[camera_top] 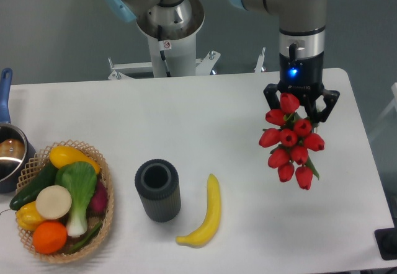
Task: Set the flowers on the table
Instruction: 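Move the held red tulips sideways and lower them toward the table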
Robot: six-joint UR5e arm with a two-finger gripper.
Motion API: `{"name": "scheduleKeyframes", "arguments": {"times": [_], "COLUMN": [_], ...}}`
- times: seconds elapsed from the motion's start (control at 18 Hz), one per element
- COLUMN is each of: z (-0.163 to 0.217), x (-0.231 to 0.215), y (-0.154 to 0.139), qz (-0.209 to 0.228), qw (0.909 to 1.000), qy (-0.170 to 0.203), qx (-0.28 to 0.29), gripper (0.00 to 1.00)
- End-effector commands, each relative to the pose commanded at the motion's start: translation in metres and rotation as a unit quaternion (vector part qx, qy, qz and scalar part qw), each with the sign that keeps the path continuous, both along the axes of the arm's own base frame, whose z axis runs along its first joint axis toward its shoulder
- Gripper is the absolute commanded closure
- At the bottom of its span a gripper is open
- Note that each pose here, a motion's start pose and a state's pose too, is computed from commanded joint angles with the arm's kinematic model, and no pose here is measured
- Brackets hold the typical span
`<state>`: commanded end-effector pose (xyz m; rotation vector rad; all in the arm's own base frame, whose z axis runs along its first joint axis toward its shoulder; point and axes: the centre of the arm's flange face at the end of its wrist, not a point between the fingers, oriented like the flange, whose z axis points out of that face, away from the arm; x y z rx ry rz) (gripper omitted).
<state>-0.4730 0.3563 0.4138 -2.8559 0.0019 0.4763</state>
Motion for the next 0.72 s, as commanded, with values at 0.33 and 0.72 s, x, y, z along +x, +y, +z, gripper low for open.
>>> {"name": "scheduleKeyframes", "arguments": {"times": [0.33, 0.72], "z": [-0.057, -0.102], "x": [0.003, -0.005], "y": [-0.007, 0.002], "qz": [0.051, 0.118], "qw": [0.9965, 0.9861], "qy": [-0.065, -0.117], "qx": [-0.009, -0.004], "gripper": [0.52, 0.51]}}
